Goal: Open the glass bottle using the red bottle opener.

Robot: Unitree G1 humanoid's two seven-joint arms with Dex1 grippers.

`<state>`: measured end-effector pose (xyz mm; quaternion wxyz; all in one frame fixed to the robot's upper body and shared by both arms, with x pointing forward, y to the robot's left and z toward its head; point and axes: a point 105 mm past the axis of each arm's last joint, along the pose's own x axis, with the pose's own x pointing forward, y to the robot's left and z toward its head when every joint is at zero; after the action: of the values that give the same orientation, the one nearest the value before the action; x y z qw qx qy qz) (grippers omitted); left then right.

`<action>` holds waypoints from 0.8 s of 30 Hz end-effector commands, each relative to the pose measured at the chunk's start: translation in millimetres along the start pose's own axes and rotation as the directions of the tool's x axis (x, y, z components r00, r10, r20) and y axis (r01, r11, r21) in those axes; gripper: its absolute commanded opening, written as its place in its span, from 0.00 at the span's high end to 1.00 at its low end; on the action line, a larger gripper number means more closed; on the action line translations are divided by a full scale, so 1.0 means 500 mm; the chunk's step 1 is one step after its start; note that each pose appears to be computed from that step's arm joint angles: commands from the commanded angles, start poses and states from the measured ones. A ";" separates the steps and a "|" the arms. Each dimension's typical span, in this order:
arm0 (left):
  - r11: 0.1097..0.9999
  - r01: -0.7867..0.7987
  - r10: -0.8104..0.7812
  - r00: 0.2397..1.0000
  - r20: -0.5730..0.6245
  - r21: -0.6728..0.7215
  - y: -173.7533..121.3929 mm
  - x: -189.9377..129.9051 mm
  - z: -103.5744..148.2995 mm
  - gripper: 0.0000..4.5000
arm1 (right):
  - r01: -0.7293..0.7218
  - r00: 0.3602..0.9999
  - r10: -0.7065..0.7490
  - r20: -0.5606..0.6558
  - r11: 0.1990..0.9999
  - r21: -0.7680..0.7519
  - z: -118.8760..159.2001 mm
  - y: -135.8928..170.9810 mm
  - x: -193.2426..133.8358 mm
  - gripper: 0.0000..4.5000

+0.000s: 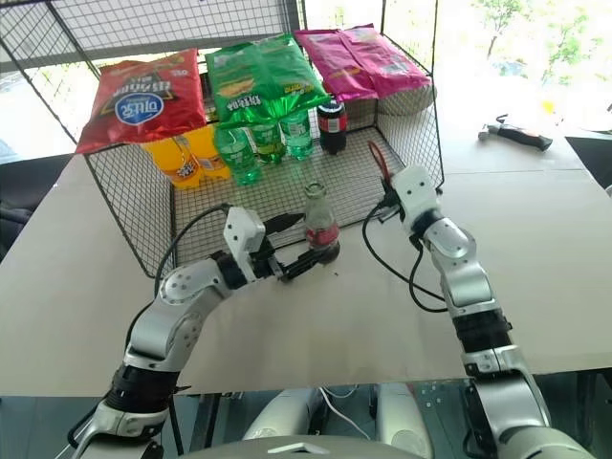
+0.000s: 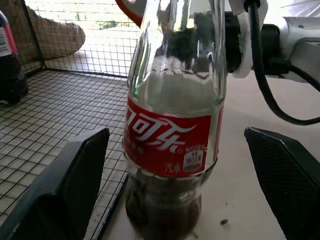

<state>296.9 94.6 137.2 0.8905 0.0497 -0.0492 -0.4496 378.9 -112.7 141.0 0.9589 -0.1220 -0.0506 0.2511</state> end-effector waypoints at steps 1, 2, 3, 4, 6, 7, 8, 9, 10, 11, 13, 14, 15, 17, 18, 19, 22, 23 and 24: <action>0.999 -0.036 0.036 0.999 0.031 0.020 -0.006 -0.028 0.026 0.01 | -0.076 0.989 0.109 -0.101 0.954 0.291 -0.019 0.034 -0.036 1.00; 0.999 -0.039 0.039 0.999 0.029 0.020 -0.010 -0.033 0.026 0.01 | -0.067 0.985 0.117 -0.123 0.933 0.352 -0.026 0.038 -0.043 1.00; 0.999 -0.042 0.042 0.999 0.027 0.021 -0.012 -0.037 0.027 0.01 | -0.063 0.981 0.128 -0.144 0.918 0.392 -0.030 0.041 -0.050 1.00; 0.999 -0.049 0.049 0.999 0.025 0.021 -0.014 -0.042 0.027 0.01 | -0.069 0.976 0.149 -0.160 0.905 0.420 -0.033 0.046 -0.057 1.00; 0.998 -0.066 0.066 0.998 0.018 0.018 -0.015 -0.052 0.028 0.01 | -0.079 0.964 0.189 -0.187 0.874 0.479 -0.037 0.056 -0.071 1.00; 0.997 -0.074 0.074 0.997 0.014 0.016 -0.016 -0.057 0.027 0.01 | -0.081 0.959 0.205 -0.195 0.859 0.505 -0.037 0.060 -0.077 1.00; 0.996 -0.084 0.084 0.996 0.007 0.017 -0.017 -0.064 0.026 0.01 | -0.086 0.953 0.226 -0.202 0.840 0.536 -0.037 0.064 -0.085 1.00; 0.995 -0.095 0.095 0.995 -0.001 0.018 -0.017 -0.072 0.024 0.01 | -0.095 0.945 0.253 -0.209 0.820 0.564 -0.037 0.070 -0.094 1.00; 0.994 -0.109 0.109 0.994 -0.006 0.016 -0.017 -0.080 0.022 0.01 | -0.108 0.935 0.283 -0.214 0.801 0.589 -0.036 0.077 -0.103 1.00; 0.990 -0.142 0.142 0.990 -0.007 0.015 -0.013 -0.093 0.022 0.01 | -0.128 0.919 0.329 -0.218 0.771 0.624 -0.034 0.086 -0.118 1.00; 0.979 -0.201 0.201 0.980 -0.010 0.016 -0.004 -0.116 0.020 0.01 | -0.164 0.885 0.410 -0.221 0.719 0.675 -0.030 0.104 -0.147 1.00; 0.972 -0.235 0.235 0.972 -0.012 0.014 0.003 -0.129 0.019 0.01 | -0.182 0.863 0.451 -0.226 0.697 0.694 -0.030 0.113 -0.163 1.00; 0.958 -0.287 0.287 0.958 -0.020 0.018 0.013 -0.144 0.014 0.01 | -0.190 0.844 0.477 -0.243 0.691 0.697 -0.033 0.117 -0.178 1.00; 0.934 -0.357 0.357 0.933 -0.048 0.022 0.026 -0.169 0.000 0.01 | -0.175 0.834 0.480 -0.274 0.699 0.693 -0.038 0.115 -0.191 1.00; 0.929 -0.369 0.370 0.927 -0.063 0.019 0.027 -0.178 -0.007 0.01 | -0.169 0.834 0.475 -0.281 0.704 0.690 -0.039 0.111 -0.192 1.00; 0.927 -0.376 0.376 0.923 -0.077 0.011 0.025 -0.187 -0.014 0.01 | -0.171 0.836 0.469 -0.285 0.716 0.677 -0.039 0.107 -0.192 1.00; 0.919 -0.395 0.394 0.913 -0.109 0.015 0.023 -0.210 -0.024 0.00 | -0.213 0.833 0.471 -0.289 0.757 0.617 -0.037 0.100 -0.191 0.73; 0.917 -0.398 0.397 0.911 -0.113 0.017 0.023 -0.218 -0.024 0.00 | -0.220 0.831 0.466 -0.302 0.776 0.591 -0.040 0.095 -0.193 0.63; 0.916 -0.402 0.401 0.908 -0.118 0.017 0.024 -0.225 -0.024 0.00 | -0.215 0.834 0.452 -0.318 0.795 0.567 -0.044 0.087 -0.194 0.54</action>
<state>243.6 191.2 103.7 0.9661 0.0468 0.0308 -0.2519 278.1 -130.4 96.6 0.8766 0.0936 0.2824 0.3782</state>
